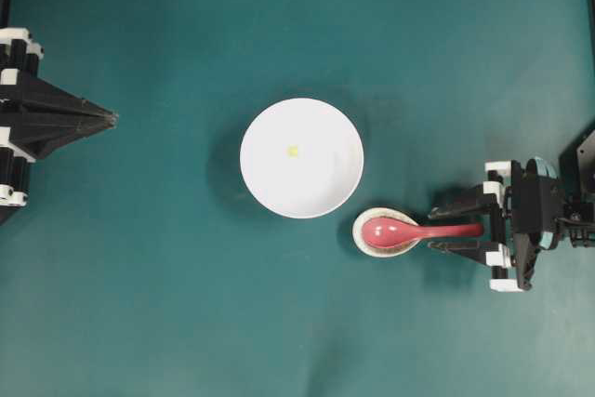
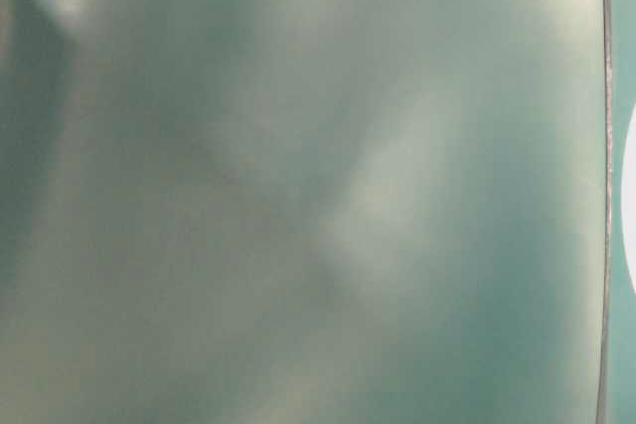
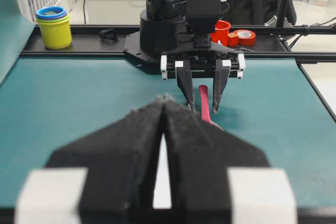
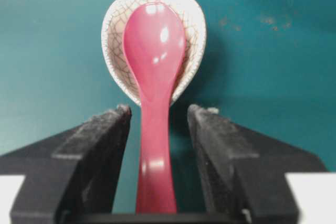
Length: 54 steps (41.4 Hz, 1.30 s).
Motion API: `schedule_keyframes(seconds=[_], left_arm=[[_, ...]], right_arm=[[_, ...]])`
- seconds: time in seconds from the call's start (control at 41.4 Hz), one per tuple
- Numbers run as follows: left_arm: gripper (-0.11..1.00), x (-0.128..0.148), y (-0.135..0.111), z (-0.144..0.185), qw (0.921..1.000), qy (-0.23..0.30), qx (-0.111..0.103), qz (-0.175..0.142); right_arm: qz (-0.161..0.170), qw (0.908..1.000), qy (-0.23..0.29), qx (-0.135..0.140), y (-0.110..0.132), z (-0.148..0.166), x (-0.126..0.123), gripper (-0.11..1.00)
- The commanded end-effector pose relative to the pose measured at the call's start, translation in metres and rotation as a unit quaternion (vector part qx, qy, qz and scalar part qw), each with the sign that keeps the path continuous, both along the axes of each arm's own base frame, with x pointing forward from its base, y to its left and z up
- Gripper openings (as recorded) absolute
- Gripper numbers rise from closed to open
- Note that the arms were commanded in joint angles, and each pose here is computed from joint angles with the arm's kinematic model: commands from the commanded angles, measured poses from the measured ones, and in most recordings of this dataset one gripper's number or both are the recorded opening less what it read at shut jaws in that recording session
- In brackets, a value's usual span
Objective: Scoop the yellow hexagonal prism block from the bowl with a spoon using the right arm.
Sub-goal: 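Lift the spoon off the rest and carry it over the bowl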
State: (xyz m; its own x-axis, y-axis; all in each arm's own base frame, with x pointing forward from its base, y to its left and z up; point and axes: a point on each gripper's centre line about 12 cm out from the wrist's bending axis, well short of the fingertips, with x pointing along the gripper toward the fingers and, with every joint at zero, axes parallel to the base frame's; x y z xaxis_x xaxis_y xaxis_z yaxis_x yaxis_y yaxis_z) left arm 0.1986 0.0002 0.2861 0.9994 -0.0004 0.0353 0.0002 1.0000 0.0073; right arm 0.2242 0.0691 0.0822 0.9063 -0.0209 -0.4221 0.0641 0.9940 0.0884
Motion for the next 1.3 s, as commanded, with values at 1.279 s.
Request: schedule_keyframes(seconds=[1.279], left_arm=[[0.00,0.002,0.001,0.009,0.9999,-0.011,0.005,0.001]], right_arm=[[-0.019,0.9976,-0.006,0.067,-0.049,0.115,0.027,0.23]])
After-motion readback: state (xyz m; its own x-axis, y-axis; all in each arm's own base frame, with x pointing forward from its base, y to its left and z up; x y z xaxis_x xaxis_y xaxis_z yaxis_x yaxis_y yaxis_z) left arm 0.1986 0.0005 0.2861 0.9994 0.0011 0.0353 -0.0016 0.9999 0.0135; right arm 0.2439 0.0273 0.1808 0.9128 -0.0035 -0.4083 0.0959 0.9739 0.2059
